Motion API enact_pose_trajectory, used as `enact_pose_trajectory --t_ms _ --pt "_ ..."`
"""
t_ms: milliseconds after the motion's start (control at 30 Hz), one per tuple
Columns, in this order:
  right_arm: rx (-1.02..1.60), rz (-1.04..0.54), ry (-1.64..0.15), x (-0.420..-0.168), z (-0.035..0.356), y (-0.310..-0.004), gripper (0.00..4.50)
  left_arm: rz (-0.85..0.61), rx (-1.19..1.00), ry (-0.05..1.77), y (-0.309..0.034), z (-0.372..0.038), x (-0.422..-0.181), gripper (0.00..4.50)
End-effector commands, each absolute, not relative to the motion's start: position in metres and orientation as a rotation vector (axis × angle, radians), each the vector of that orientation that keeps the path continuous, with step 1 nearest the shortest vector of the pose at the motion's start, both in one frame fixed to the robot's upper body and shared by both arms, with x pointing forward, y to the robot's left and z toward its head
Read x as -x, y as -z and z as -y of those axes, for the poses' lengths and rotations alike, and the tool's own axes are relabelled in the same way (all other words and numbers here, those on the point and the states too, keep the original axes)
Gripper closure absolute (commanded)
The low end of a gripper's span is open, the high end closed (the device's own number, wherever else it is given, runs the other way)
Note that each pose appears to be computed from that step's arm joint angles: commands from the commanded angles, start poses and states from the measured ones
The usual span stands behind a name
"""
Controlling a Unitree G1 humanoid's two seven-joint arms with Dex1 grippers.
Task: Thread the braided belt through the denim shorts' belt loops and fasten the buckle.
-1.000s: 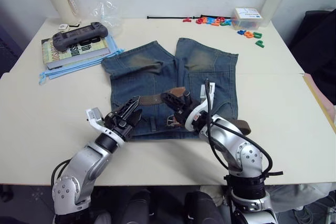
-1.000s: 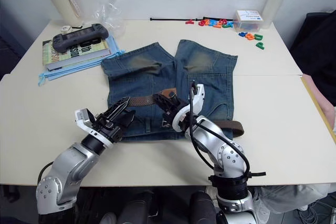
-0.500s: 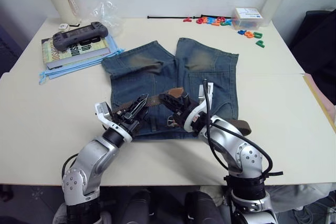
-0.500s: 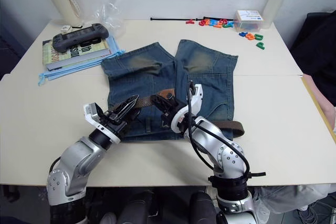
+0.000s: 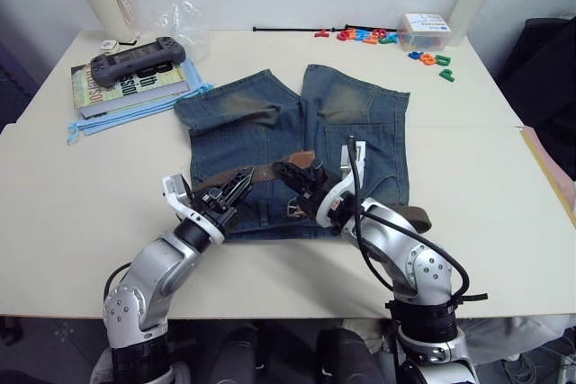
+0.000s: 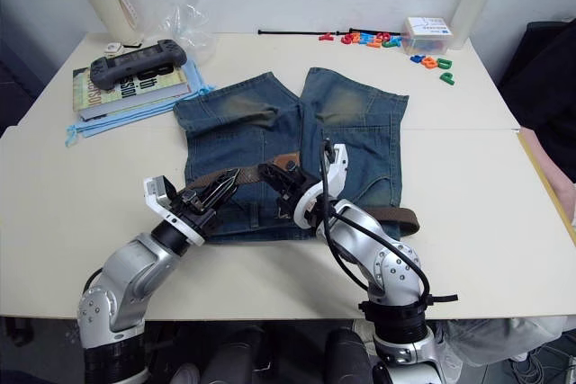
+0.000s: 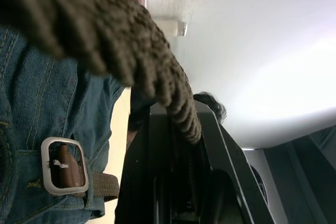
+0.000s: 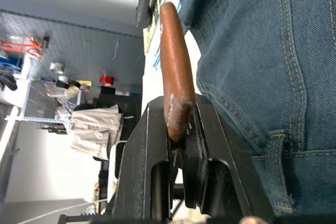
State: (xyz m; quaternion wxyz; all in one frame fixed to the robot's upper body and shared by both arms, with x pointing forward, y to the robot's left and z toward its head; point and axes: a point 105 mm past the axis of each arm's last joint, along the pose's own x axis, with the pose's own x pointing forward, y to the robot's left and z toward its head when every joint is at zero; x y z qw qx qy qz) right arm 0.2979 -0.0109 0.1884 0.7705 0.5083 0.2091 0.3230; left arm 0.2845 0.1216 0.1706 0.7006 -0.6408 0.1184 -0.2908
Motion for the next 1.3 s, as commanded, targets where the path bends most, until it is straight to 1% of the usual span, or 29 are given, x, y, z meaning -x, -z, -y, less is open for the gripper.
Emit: enact_pose_trajectory --t_ms 33,67,100,167,200,267,333,433,533,600,700,767,867,1033,1300 --pt "-1.083 -0.405 -0.756 -0.292 0.010 -0.204 2.35 -0.224 1.430 0.681 -0.178 -0.126 -0.284 4.50" --pt "-1.076 -0.399 -0.753 -0.293 0.011 -0.205 1.85 -0.213 1.434 0.680 -0.180 -0.127 -0.284 4.50" --pt "-1.060 -0.391 -0.748 -0.294 0.014 -0.204 1.20 -0.201 1.436 0.669 -0.181 -0.130 -0.285 4.50" --pt "-1.014 -0.375 -0.732 -0.295 0.022 -0.202 0.31 -0.169 1.417 0.660 -0.185 -0.139 -0.285 4.50" --pt "-0.976 -0.367 -0.727 -0.295 0.027 -0.200 0.05 -0.155 1.402 0.659 -0.187 -0.144 -0.284 4.50" --pt "-0.871 -0.347 -0.726 -0.294 0.036 -0.196 0.05 -0.138 1.380 0.639 -0.188 -0.153 -0.284 4.50" --pt "-0.691 -0.296 -0.753 -0.290 0.048 -0.196 0.05 -0.121 1.343 0.628 -0.190 -0.164 -0.282 4.50" --pt "-0.366 -0.150 -0.848 -0.280 0.063 -0.210 0.05 -0.137 1.263 0.631 -0.186 -0.180 -0.276 4.50" --pt "-0.149 -0.026 -0.974 -0.266 0.068 -0.224 0.05 -0.187 1.213 0.638 -0.177 -0.192 -0.269 4.50" --pt "0.027 0.000 -1.048 -0.258 0.069 -0.220 0.05 -0.245 1.183 0.638 -0.169 -0.198 -0.265 4.50" --pt "0.195 -0.008 -1.098 -0.254 0.073 -0.211 0.05 -0.300 1.165 0.630 -0.160 -0.202 -0.262 4.50" --pt "0.254 -0.015 -1.106 -0.254 0.075 -0.207 0.05 -0.349 1.157 0.603 -0.152 -0.202 -0.263 4.50" --pt "0.274 -0.002 -1.111 -0.254 0.077 -0.206 0.05 -0.401 1.147 0.567 -0.143 -0.201 -0.264 4.50" --pt "0.276 0.010 -1.112 -0.255 0.078 -0.207 0.05 -0.457 1.100 0.591 -0.140 -0.192 -0.261 4.50" --pt "0.266 0.016 -1.110 -0.252 0.077 -0.208 0.05 -0.474 1.074 0.562 -0.140 -0.186 -0.268 4.50"
